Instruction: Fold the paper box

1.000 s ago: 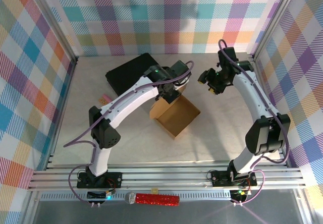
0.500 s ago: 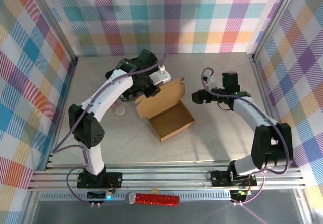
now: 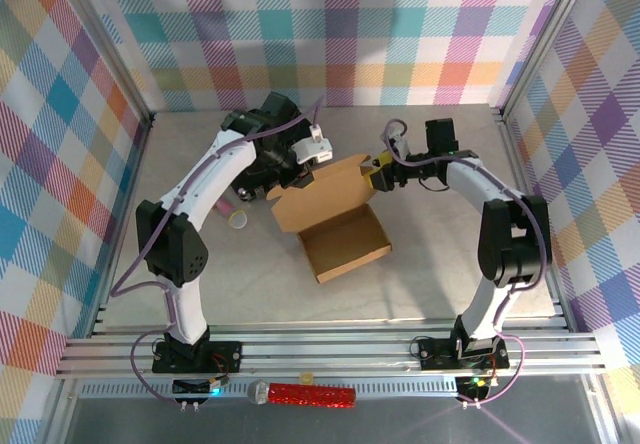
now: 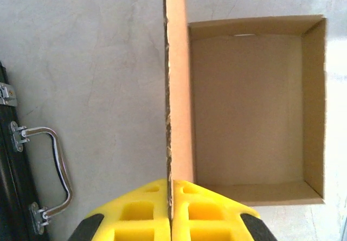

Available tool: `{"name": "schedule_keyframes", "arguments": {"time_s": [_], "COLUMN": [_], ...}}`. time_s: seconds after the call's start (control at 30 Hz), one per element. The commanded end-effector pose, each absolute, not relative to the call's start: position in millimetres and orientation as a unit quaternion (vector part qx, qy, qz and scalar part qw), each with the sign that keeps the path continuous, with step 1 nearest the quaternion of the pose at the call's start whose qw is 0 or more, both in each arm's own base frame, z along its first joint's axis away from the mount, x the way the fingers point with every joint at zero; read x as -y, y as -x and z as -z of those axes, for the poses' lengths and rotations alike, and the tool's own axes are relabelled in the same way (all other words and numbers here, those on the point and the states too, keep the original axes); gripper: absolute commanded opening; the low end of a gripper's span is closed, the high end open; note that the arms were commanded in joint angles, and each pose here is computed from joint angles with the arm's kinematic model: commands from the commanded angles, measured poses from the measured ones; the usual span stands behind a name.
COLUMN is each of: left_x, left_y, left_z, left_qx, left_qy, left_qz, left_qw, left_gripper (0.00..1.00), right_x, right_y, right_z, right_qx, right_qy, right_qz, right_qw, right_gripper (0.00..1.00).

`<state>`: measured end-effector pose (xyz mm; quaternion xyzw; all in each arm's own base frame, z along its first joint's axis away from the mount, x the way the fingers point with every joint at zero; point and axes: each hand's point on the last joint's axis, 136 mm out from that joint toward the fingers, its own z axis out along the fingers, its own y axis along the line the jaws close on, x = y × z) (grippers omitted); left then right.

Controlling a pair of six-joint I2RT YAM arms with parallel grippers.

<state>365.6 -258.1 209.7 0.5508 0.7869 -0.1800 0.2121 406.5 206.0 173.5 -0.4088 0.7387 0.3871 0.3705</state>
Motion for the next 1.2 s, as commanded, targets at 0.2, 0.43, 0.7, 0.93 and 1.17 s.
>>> {"name": "schedule_keyframes", "arguments": {"time_s": [0.2, 0.43, 0.7, 0.93, 1.17], "left_x": [259, 261, 259, 261, 262], "left_y": [-383, -390, -384, -390, -393], "left_z": [-194, -195, -204, -208, -208], "left_qx": [-0.788, -0.792, -0.789, -0.788, -0.791], "left_qy": [-0.545, -0.535, -0.534, -0.532, -0.526], "left_qz": [0.212, 0.216, 0.221, 0.22, 0.22], "left_qw": [0.196, 0.201, 0.208, 0.217, 0.219], "left_gripper": [0.0, 0.0, 0.0, 0.0, 0.0], "right_x": [-222, -221, -214, -222, -224], "right_y": [-409, -407, -397, -390, -399], "right_z": [-184, -162, -163, -161, -158], "right_qx": [-0.702, -0.733, -0.729, -0.726, -0.74], "right_qy": [0.445, 0.446, 0.431, 0.412, 0.411], "right_qz": [-0.415, -0.383, -0.416, -0.467, -0.448], "right_qw": [0.369, 0.343, 0.33, 0.292, 0.288], "right_gripper": [0.41, 0.46, 0.62, 0.35, 0.21]}}
